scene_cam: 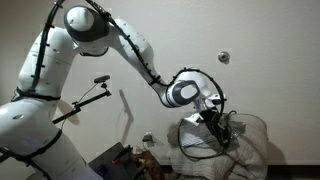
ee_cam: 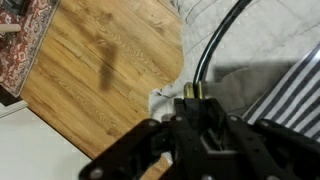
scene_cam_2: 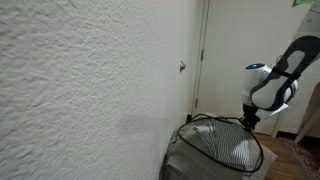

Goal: Tie a knot using the black cable

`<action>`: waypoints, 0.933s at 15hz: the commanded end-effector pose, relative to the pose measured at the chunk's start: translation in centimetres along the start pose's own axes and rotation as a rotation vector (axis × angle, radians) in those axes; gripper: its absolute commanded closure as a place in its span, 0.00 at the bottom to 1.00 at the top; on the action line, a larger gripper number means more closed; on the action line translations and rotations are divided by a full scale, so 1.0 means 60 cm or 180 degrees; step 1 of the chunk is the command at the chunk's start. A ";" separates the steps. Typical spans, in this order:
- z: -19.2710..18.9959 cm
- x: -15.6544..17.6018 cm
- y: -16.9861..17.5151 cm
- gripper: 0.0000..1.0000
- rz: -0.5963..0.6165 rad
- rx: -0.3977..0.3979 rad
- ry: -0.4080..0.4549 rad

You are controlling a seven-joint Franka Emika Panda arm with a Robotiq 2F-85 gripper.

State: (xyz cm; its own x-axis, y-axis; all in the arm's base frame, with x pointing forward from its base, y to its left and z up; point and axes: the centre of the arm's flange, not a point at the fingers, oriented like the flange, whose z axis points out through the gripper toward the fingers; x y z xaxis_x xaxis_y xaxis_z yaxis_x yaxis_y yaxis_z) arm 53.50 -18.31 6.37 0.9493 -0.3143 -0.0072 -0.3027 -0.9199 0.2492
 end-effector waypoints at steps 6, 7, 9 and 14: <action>0.046 0.035 -0.011 0.93 0.0063 -0.0043 -0.0275; 0.048 0.037 -0.012 0.47 0.0054 -0.0053 -0.0301; 0.046 0.039 -0.013 0.39 0.0057 -0.0084 -0.0335; 0.045 0.032 0.000 0.03 0.0102 -0.0103 -0.0353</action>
State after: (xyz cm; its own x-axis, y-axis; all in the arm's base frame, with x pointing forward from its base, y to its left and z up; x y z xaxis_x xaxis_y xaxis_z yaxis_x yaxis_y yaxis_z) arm 54.84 -19.88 3.87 0.9322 -0.3488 -0.0970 -0.3093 -0.9065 0.2873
